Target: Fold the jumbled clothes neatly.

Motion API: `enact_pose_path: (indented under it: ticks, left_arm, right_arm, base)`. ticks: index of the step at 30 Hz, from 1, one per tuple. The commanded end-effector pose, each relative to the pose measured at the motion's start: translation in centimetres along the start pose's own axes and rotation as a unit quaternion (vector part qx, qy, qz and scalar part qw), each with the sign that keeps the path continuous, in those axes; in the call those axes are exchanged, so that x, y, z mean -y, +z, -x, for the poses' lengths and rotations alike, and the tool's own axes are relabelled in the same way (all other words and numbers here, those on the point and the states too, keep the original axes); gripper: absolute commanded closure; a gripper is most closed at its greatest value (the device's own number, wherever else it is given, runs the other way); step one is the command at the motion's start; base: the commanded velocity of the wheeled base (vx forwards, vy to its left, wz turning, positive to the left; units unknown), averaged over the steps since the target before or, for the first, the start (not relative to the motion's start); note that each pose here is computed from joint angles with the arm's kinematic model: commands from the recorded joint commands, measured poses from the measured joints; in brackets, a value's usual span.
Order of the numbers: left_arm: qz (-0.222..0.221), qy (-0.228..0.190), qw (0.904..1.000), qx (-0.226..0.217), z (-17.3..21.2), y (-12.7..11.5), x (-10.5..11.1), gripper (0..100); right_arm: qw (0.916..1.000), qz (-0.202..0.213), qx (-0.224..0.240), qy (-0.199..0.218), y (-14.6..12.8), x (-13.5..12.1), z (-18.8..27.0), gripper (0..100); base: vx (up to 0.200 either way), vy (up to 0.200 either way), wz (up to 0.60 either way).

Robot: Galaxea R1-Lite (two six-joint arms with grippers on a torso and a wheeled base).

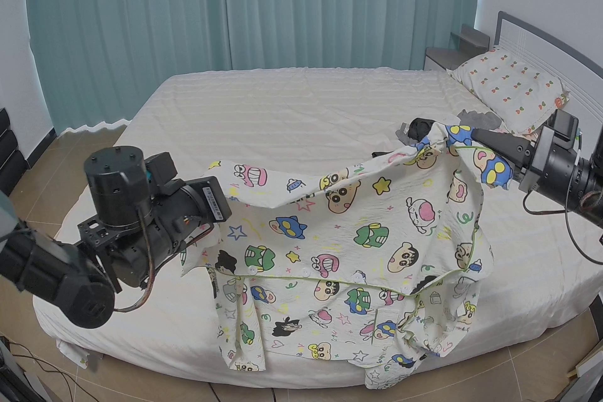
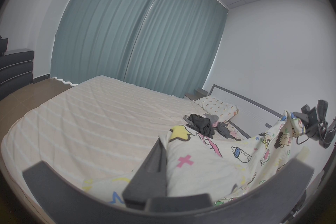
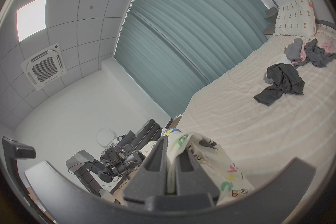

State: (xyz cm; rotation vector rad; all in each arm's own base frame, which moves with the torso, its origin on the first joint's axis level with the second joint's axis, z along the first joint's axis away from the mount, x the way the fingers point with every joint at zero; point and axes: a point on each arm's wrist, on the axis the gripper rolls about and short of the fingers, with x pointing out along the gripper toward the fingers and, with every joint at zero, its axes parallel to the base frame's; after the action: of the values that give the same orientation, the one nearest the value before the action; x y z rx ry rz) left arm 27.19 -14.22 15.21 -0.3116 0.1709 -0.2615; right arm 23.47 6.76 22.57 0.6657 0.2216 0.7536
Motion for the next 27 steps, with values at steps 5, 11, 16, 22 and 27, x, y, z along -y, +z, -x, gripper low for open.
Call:
enact_pose_path:
  ticks: [5, 11, 16, 22, 27]
  left_arm:
    - [-0.007, 0.051, 0.9983, -0.028, -7.6, -2.8, -2.5, 100]
    - [-0.014, 0.065, 0.9943, -0.083, -12.0, -5.8, -3.5, 100]
    - [-0.017, 0.087, 0.9892, -0.117, -15.4, -8.7, -5.0, 100]
    - [-0.015, 0.104, 0.9859, -0.130, -18.1, -10.7, -6.3, 100]
    - [-0.012, 0.116, 0.9833, -0.140, -19.6, -11.9, -7.3, 100]
  right_arm:
    - [0.9983, -0.024, -0.026, -0.046, -0.3, 5.4, -5.3, 100]
    - [0.9944, -0.015, -0.032, -0.100, -2.2, 10.4, -9.3, 100]
    - [0.9913, -0.021, -0.034, -0.125, -4.1, 14.0, -12.0, 100]
    - [0.9872, -0.023, -0.026, -0.155, -5.6, 17.9, -14.6, 100]
    - [0.9839, -0.034, -0.020, -0.174, -7.0, 20.9, -16.2, 0]
  base:
    - [0.200, 0.000, 0.00]
    - [0.200, 0.000, 0.00]
    - [0.000, 0.000, 0.00]
    - [0.000, 0.000, 0.00]
    - [0.000, 0.000, 0.00]
